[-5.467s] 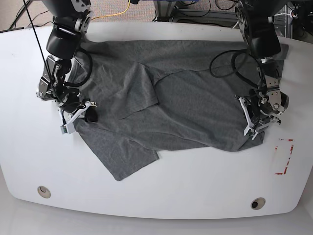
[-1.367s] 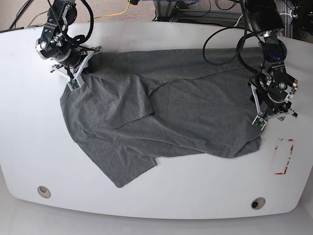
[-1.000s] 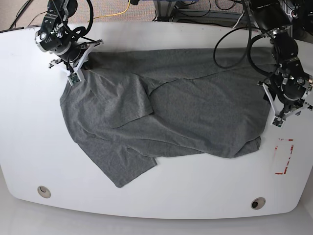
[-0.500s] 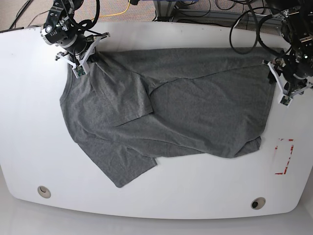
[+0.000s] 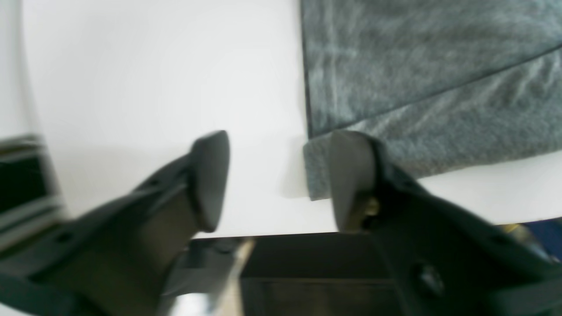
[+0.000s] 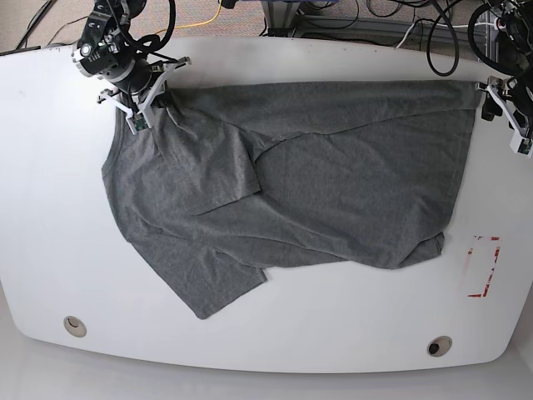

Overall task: Layout the t-shirt on the table in an organized manner, then fold the t-shirt properly
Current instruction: 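Pull the held shirt edge outward with both grippers, stretching it taut, then hold the shirt edge taut with both grippers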

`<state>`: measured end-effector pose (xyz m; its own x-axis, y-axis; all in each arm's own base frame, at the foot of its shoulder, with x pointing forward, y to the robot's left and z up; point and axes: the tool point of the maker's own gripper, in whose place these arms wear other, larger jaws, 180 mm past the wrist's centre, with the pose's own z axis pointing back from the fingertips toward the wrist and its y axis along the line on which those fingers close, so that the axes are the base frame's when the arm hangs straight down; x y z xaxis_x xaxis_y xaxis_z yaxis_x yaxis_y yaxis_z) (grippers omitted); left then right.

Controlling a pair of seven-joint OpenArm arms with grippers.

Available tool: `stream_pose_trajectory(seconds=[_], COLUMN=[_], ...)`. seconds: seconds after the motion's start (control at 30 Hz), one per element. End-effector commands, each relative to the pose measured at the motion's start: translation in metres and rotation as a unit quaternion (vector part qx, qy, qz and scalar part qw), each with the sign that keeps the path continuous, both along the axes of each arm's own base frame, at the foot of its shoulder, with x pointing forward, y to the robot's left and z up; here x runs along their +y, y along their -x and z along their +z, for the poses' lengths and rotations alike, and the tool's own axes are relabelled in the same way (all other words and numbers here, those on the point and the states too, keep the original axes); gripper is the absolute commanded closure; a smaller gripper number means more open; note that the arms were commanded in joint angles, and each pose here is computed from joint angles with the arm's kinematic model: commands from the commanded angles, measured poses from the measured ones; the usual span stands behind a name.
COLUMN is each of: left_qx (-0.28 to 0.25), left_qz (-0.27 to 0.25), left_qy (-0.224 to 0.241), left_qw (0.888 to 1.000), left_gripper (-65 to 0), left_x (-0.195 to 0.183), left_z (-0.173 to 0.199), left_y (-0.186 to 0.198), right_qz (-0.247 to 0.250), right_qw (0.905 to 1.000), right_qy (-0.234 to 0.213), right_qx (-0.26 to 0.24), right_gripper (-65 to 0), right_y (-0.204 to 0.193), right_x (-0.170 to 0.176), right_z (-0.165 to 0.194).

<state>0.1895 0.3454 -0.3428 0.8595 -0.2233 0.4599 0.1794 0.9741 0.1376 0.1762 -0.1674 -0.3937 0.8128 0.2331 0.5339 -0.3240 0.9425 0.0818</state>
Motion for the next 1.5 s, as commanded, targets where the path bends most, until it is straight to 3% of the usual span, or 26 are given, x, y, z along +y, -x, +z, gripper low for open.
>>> stream_pose_trajectory(seconds=[0.0, 0.2, 0.37, 1.23, 1.33, 1.47], left_qx=[-0.003, 0.025, 0.037, 0.062, 0.063, 0.069], left_qz=[0.005, 0.029, 0.019, -0.004, -0.003, -0.002], left_qy=[0.023, 0.062, 0.075, 0.078, 0.078, 0.069], left_qw=[1.0, 0.997, 0.996, 0.995, 0.995, 0.995], left_gripper=[-39.2, -40.0, -39.9, -39.3, -35.8, -26.5], left_x=[0.002, 0.004, -0.005, -0.018, -0.018, -0.015], left_z=[-0.004, -0.029, -0.039, -0.05, -0.051, -0.052], left_y=[-0.001, 0.007, 0.004, 0.009, 0.011, 0.013], right_qz=[0.001, 0.001, 0.001, 0.0, 0.0, 0.0], right_qw=[0.9998, 0.9998, 0.9998, 0.9999, 0.9999, 0.9999], right_qy=[-0.001, -0.001, 0.001, 0.001, 0.001, 0.001], right_qx=[-0.019, -0.019, -0.019, -0.016, -0.016, -0.017], right_gripper=[0.0, 0.0, 0.0, 0.0, 0.0, 0.0], right_y=[-0.006, -0.006, -0.006, -0.004, -0.004, -0.005], right_x=[0.0, 0.0, -0.001, -0.002, -0.002, -0.002], right_z=[0.008, 0.008, 0.008, 0.007, 0.007, 0.008])
